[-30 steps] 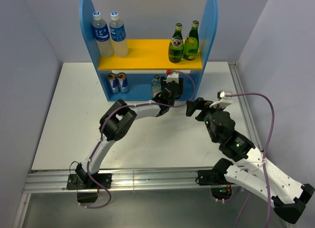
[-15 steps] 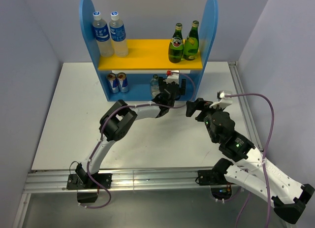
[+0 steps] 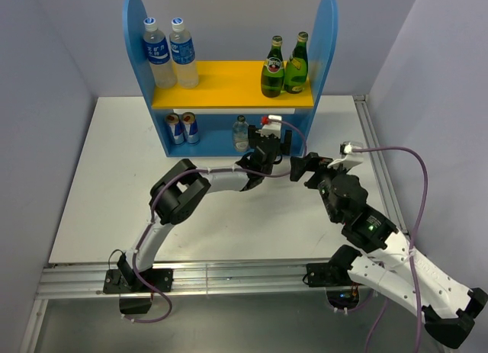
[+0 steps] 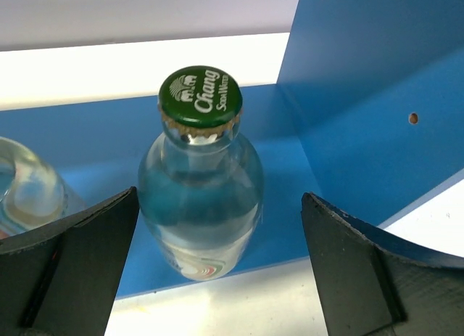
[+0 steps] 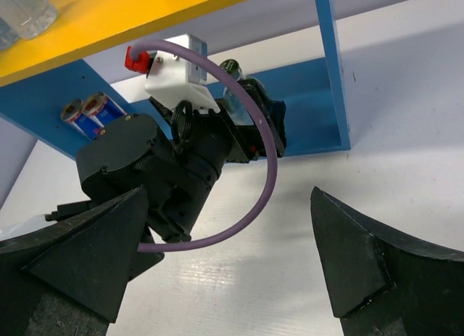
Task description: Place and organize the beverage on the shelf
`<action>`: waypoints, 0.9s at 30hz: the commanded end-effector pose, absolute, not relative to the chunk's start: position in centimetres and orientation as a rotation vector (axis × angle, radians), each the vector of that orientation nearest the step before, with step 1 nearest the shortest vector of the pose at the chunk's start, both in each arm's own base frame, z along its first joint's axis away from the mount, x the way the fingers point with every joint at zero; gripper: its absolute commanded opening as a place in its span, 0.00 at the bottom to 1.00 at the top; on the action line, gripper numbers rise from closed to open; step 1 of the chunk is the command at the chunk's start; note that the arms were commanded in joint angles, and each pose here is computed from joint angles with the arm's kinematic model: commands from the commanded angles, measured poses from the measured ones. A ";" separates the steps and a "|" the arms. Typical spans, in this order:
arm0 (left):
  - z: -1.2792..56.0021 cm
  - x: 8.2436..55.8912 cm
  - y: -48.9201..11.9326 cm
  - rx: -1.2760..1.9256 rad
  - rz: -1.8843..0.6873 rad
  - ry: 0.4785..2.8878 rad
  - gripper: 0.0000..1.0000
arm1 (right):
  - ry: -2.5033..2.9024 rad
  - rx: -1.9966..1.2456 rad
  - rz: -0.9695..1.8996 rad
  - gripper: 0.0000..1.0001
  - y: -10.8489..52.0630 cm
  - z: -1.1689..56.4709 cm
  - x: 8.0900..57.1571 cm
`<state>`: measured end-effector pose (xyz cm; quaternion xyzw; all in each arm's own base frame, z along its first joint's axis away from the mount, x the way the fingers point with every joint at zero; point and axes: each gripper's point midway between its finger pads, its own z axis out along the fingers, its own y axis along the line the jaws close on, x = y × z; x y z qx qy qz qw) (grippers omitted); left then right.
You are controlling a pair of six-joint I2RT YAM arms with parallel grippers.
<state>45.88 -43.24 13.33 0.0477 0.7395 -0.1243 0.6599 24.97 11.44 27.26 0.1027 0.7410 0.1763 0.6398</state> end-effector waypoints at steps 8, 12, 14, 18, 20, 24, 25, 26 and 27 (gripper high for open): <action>17.6 45.1 -42.2 0.028 -0.306 1.608 0.99 | 1.665 0.259 0.420 1.00 11.0 27.9 24.6; 17.6 44.9 -41.7 0.017 -0.299 1.614 0.99 | 1.669 0.260 0.420 1.00 10.9 27.9 24.5; 17.3 44.5 -41.4 0.022 -0.289 1.630 0.99 | 1.668 0.264 0.421 1.00 10.9 27.9 24.5; 17.3 42.8 -40.9 0.020 -0.294 1.641 0.99 | 1.667 0.266 0.416 1.00 10.8 27.8 24.5; 16.4 41.9 -40.3 0.031 -0.275 1.658 0.99 | 1.664 0.269 0.413 1.00 10.7 27.9 24.6; 16.0 39.4 -39.9 0.030 -0.303 1.696 0.99 | 1.669 0.273 0.402 1.00 10.6 27.8 24.7; 15.1 38.6 -39.5 0.044 -0.304 1.724 0.99 | 1.673 0.271 0.397 1.00 10.7 27.7 24.7; 14.4 37.9 -39.2 0.060 -0.296 1.753 0.99 | 1.672 0.274 0.397 1.00 10.6 27.7 24.7; 14.2 37.2 -39.0 0.045 -0.318 1.768 0.99 | 1.675 0.274 0.396 1.00 10.6 27.6 24.7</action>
